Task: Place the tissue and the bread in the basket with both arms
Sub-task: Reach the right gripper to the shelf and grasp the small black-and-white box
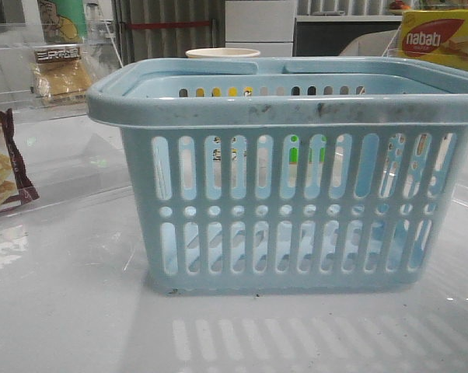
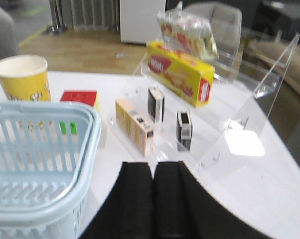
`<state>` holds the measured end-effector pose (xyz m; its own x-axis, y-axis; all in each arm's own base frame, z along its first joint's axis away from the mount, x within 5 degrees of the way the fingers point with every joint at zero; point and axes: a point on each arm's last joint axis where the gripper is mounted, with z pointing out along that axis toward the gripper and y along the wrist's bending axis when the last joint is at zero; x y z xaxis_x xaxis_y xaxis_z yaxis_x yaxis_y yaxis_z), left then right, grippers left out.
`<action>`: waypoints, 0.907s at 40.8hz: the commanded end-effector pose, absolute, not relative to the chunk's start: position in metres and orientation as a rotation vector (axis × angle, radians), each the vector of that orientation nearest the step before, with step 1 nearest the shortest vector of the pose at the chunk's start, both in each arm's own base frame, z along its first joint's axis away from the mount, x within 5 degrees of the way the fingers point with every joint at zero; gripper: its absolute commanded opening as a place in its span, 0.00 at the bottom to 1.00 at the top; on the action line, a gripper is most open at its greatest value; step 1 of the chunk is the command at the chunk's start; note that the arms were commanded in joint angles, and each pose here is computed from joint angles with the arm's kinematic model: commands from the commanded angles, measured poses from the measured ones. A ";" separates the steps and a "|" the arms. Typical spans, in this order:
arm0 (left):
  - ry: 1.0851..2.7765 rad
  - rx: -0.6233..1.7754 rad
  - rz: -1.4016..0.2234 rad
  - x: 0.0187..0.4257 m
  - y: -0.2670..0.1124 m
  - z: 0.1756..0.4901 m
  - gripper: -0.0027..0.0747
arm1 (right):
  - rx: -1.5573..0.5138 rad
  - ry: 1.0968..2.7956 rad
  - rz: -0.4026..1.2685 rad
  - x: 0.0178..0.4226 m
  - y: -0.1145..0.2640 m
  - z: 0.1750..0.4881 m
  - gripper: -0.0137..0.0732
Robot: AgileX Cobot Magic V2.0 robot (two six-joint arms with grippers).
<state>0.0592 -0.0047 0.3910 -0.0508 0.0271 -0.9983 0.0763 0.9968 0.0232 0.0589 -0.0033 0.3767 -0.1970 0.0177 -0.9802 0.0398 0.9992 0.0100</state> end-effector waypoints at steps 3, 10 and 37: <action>1.728 0.081 -0.063 0.076 -0.007 0.390 0.15 | 0.039 1.859 -0.031 0.083 -0.004 0.370 0.22; 1.887 0.089 -0.062 0.092 -0.008 0.376 0.15 | 0.042 2.016 -0.035 0.101 -0.004 0.350 0.22; 1.969 0.113 -0.022 0.113 -0.008 0.367 0.69 | 0.070 2.219 -0.043 0.159 -0.007 0.316 0.78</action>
<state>0.1093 -0.0073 0.3516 -0.4831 0.0715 -0.8727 0.0855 0.9958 0.0343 0.1424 -0.0040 0.2987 -0.6857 0.0288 -0.7273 0.0478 0.9988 -0.0055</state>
